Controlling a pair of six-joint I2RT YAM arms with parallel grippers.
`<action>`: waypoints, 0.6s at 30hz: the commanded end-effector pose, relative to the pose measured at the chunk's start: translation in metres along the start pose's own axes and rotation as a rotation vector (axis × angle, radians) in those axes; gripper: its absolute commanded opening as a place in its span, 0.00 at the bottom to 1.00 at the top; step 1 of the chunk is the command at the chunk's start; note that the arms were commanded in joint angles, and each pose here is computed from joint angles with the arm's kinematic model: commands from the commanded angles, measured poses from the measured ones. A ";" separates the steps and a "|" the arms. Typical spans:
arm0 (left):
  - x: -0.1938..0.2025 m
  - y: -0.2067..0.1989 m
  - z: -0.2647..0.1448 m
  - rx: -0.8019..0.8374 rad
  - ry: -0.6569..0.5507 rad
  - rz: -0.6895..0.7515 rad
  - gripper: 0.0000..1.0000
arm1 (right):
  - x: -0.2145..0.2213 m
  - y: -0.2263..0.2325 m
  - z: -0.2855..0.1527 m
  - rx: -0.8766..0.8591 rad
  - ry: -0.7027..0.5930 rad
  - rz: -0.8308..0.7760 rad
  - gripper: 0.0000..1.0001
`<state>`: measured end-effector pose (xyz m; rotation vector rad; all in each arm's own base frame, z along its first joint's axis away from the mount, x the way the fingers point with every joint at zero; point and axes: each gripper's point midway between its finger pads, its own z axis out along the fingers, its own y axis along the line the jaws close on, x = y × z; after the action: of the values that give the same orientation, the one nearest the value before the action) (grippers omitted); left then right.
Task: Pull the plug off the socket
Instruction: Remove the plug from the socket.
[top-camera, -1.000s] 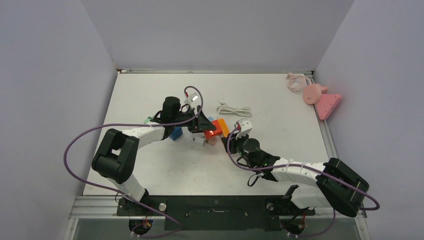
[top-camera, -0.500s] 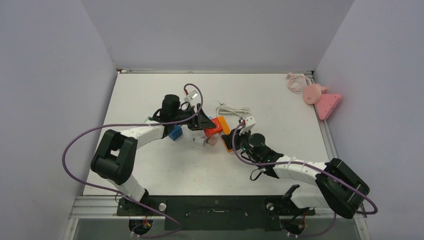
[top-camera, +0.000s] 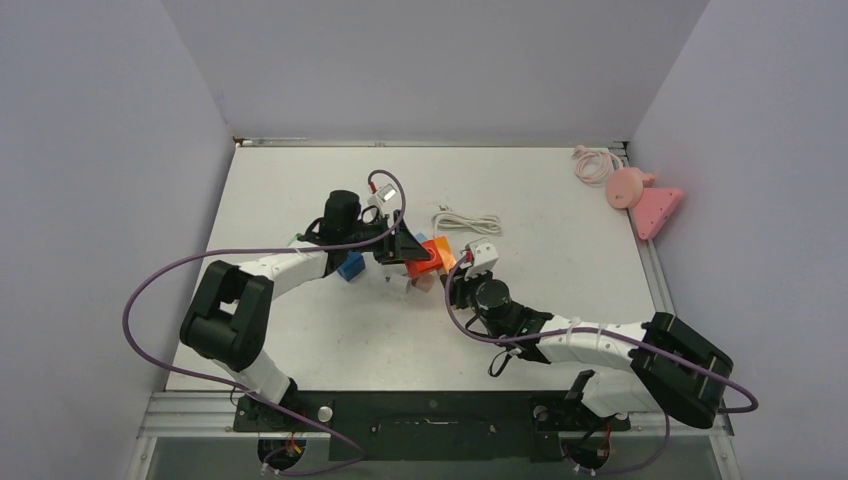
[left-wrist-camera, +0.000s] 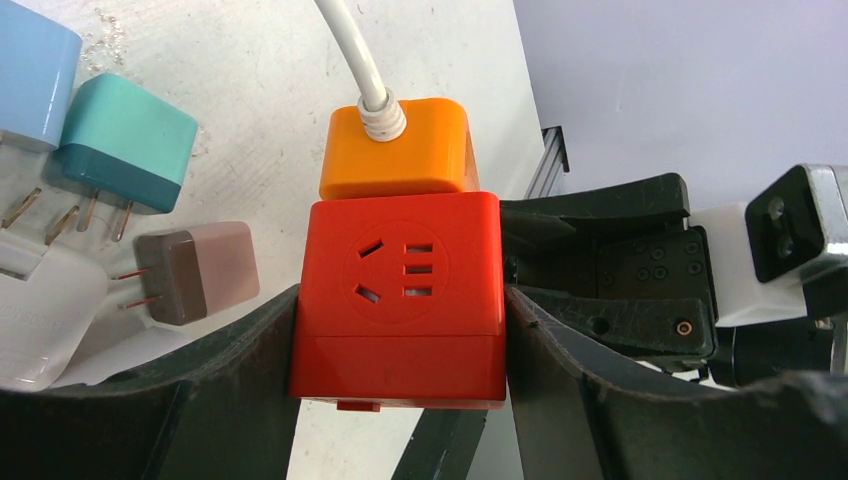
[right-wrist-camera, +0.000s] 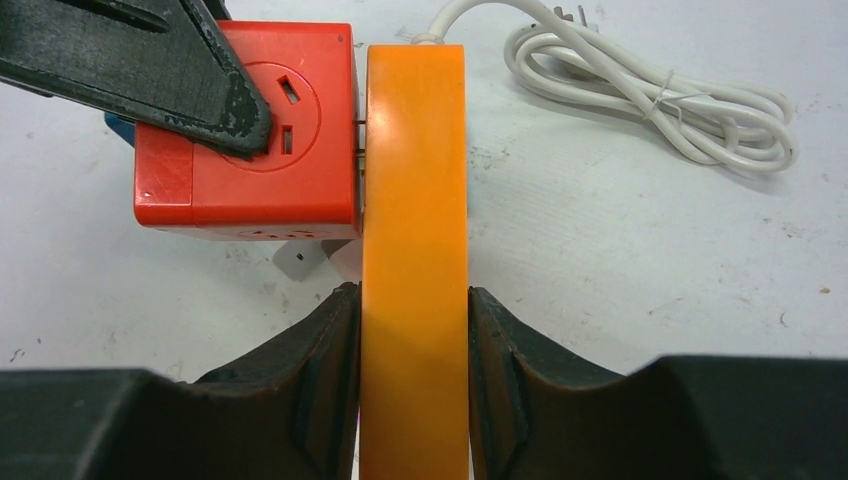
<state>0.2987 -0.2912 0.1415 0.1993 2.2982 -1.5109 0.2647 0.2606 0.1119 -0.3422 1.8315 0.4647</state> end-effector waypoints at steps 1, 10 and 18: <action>-0.023 0.007 -0.006 -0.088 -0.090 0.047 0.00 | -0.050 0.009 0.006 0.076 -0.135 -0.024 0.05; -0.024 0.006 -0.007 -0.089 -0.089 0.054 0.00 | -0.049 0.008 0.007 0.115 -0.126 -0.026 0.05; -0.024 -0.014 -0.009 -0.003 -0.067 0.110 0.00 | -0.051 0.007 0.009 0.008 -0.129 0.061 0.05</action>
<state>0.2980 -0.2865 0.1382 0.2161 2.3078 -1.4919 0.2672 0.2631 0.1087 -0.3356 1.8524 0.3736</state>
